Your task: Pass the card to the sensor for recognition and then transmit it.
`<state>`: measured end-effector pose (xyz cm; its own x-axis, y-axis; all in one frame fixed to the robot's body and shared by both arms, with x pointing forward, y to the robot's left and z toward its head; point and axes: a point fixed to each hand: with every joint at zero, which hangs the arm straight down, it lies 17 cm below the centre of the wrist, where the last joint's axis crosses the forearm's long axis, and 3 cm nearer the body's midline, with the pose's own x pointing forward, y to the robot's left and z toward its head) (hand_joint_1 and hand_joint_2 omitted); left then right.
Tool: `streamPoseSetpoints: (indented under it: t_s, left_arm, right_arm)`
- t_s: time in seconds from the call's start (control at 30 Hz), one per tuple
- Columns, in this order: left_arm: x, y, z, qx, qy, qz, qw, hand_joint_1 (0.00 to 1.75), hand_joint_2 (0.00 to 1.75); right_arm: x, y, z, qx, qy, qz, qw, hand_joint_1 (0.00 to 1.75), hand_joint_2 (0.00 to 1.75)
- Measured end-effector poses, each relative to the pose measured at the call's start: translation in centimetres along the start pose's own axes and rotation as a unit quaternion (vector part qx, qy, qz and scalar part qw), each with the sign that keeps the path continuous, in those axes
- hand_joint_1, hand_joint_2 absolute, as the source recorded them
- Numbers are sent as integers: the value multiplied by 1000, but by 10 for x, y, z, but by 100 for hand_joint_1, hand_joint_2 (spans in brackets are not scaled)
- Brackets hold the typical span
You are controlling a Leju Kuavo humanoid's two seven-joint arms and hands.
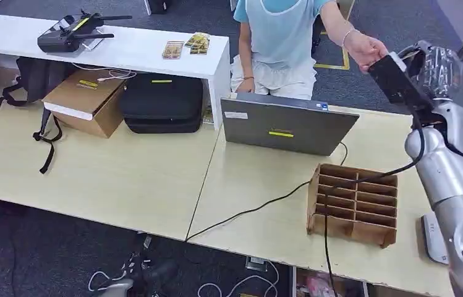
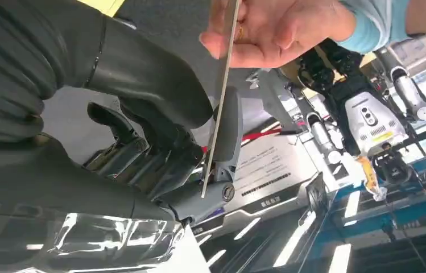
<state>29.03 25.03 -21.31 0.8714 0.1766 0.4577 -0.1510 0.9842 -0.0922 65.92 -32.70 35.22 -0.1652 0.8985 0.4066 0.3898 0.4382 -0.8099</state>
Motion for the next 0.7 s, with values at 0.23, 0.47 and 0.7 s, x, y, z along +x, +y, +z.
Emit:
streamPoseSetpoints:
  t_s: [0.23,0.47,0.7]
  left_arm:
    - [10,-5,0,1,-7,1,1000,0,0]
    - [15,-8,-1,2,-10,6,1000,0,0]
    - [15,-10,-1,4,-9,12,1000,0,0]
  right_arm:
    - [14,4,-5,6,-8,8,1000,175,175]
    - [28,11,-6,13,-16,11,1000,175,175]
    - [36,21,-5,26,-18,25,999,175,175]
